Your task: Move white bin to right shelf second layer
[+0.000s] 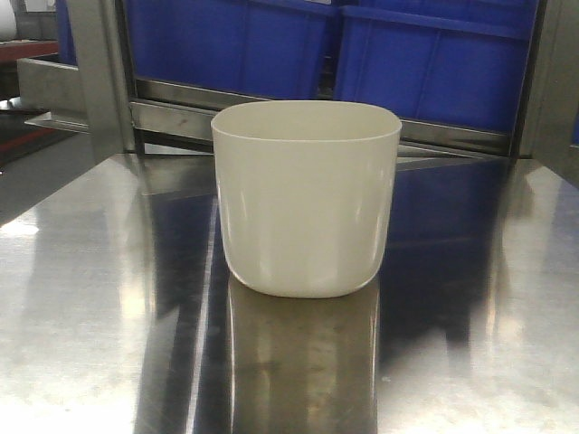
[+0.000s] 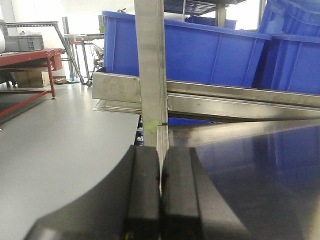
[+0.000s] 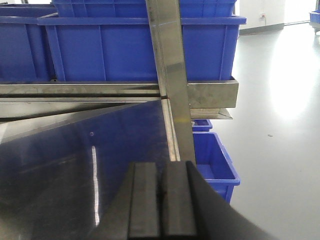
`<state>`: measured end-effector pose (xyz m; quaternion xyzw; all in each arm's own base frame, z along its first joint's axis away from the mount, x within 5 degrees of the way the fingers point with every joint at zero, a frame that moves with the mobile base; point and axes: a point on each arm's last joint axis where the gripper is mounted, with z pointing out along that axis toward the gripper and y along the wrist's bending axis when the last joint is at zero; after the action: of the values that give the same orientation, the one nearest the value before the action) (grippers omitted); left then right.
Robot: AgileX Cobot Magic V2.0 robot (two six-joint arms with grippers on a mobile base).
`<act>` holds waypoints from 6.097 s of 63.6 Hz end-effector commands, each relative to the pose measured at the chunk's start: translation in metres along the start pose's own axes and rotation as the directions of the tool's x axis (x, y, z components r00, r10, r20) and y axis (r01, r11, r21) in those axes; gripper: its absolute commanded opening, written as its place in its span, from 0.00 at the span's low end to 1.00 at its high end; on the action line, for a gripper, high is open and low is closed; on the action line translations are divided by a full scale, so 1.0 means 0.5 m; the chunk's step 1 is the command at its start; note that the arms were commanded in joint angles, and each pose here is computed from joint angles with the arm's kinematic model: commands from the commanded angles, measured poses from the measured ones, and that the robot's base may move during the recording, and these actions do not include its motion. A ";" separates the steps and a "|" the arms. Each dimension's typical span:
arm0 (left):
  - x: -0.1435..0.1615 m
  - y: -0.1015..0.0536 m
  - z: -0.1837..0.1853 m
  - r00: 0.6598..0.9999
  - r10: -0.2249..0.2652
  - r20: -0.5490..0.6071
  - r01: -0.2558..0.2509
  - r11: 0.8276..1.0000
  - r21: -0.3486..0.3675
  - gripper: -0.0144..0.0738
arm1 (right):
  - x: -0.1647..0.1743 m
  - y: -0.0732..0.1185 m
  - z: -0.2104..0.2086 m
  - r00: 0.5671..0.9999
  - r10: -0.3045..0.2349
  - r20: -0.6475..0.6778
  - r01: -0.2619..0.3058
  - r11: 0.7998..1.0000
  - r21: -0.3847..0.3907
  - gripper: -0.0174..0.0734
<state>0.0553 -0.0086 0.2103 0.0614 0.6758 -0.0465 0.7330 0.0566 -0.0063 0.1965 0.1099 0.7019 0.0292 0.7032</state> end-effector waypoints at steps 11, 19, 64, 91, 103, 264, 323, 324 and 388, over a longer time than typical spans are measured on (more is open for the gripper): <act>0.005 0.001 -0.001 0.998 -0.013 0.068 0.013 1.000 -0.004 0.26 | -0.029 0.005 -0.006 0.992 -0.010 0.123 0.012 1.000 -0.017 0.25; 0.005 0.001 -0.001 0.998 -0.013 0.068 0.013 1.000 -0.004 0.26 | -0.029 0.005 -0.006 0.992 -0.010 0.123 0.012 1.000 -0.017 0.25; 0.005 0.001 -0.001 0.998 -0.013 0.068 0.013 1.000 -0.004 0.26 | -0.030 0.005 -0.006 0.992 -0.010 0.128 0.012 1.000 -0.016 0.25; 0.005 0.001 -0.001 0.998 -0.013 0.068 0.013 1.000 -0.004 0.26 | -0.031 0.005 -0.006 0.991 -0.010 0.132 0.013 1.000 -0.018 0.25; 0.005 0.001 -0.001 0.998 -0.013 0.068 0.013 1.000 -0.004 0.26 | -0.031 0.005 -0.006 0.991 -0.010 0.133 0.013 1.000 -0.018 0.25; 0.005 0.001 -0.001 0.998 -0.013 0.068 0.013 1.000 -0.004 0.26 | -0.185 0.299 0.379 0.763 -0.212 -0.611 -0.023 0.935 -0.353 0.25; 0.005 0.001 -0.001 0.998 -0.013 0.068 0.013 1.000 -0.004 0.26 | -0.290 0.326 0.377 0.714 -0.245 -0.655 -0.024 0.927 -0.373 0.50; 0.005 0.001 -0.001 0.998 -0.013 0.068 0.013 1.000 -0.004 0.26 | -0.290 0.326 0.376 0.710 -0.247 -0.659 -0.024 0.927 -0.373 0.55; 0.005 0.001 -0.001 0.998 -0.013 0.068 0.013 1.000 -0.004 0.26 | -0.267 0.400 0.406 0.618 -0.268 -0.739 -0.106 0.903 -0.417 0.74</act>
<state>0.0553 -0.0086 0.2103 0.0614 0.6758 -0.0465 0.7330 0.2780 0.1372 0.3424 -0.1019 0.9350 0.1727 0.2927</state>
